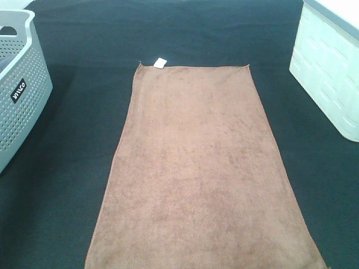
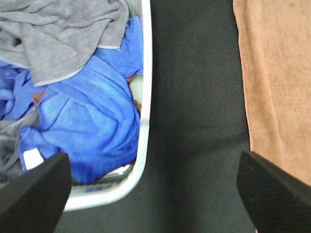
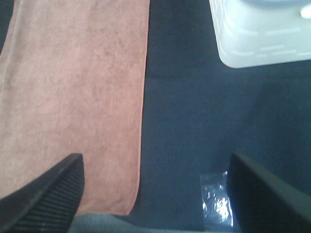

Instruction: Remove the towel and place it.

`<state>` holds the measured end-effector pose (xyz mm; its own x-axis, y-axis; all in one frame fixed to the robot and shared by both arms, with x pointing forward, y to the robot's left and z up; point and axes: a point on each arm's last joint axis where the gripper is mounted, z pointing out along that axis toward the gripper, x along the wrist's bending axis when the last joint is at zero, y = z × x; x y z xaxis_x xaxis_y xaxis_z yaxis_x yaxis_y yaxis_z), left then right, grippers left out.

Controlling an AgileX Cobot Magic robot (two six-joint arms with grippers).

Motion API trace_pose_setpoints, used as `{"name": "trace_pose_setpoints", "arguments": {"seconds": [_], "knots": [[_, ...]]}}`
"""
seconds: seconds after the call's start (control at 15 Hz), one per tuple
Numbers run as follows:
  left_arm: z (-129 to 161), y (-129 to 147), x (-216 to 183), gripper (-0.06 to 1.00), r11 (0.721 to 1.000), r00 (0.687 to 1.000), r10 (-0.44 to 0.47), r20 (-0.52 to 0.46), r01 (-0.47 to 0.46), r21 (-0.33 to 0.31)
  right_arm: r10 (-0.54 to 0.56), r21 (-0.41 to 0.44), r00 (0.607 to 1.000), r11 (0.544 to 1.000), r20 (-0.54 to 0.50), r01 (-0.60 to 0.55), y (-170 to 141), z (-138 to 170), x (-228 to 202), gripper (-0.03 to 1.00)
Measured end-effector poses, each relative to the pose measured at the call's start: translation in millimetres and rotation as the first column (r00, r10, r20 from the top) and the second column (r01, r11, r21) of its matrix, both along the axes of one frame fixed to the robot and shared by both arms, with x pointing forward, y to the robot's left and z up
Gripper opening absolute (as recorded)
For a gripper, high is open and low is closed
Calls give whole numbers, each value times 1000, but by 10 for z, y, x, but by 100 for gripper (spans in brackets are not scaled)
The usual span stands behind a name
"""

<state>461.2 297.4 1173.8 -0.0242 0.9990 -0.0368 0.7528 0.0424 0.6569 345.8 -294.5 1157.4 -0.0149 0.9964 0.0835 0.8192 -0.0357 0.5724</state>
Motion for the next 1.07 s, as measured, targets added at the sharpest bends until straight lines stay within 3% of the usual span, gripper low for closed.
{"name": "trace_pose_setpoints", "arguments": {"seconds": [0.2, 0.47, 0.67, 0.87, 1.07], "knots": [[-270, 42, -788, 86, 1000, 987, 25, 160, -27, 12, -8, -17, 994, 1000, 107, 10, 23, -388, -680, 74], [-817, 121, -1501, 86, 994, 971, 31, 236, -55, 96, 1, -30, 982, 1000, 191, 5, 39, -738, -1022, 74], [-1065, 146, -1986, 86, 991, 942, 26, 336, -69, 117, 16, -49, 956, 999, 292, -2, 51, -927, -1252, 74], [-1180, 144, -2264, 86, 991, 917, 11, 400, -64, 119, 22, -55, 952, 998, 306, -5, 53, -1095, -1293, 74], [-1200, 87, -2267, 86, 994, 918, -41, 394, -1, 106, 29, -64, 925, 998, 379, -5, 49, -1113, -1188, 74]]}}
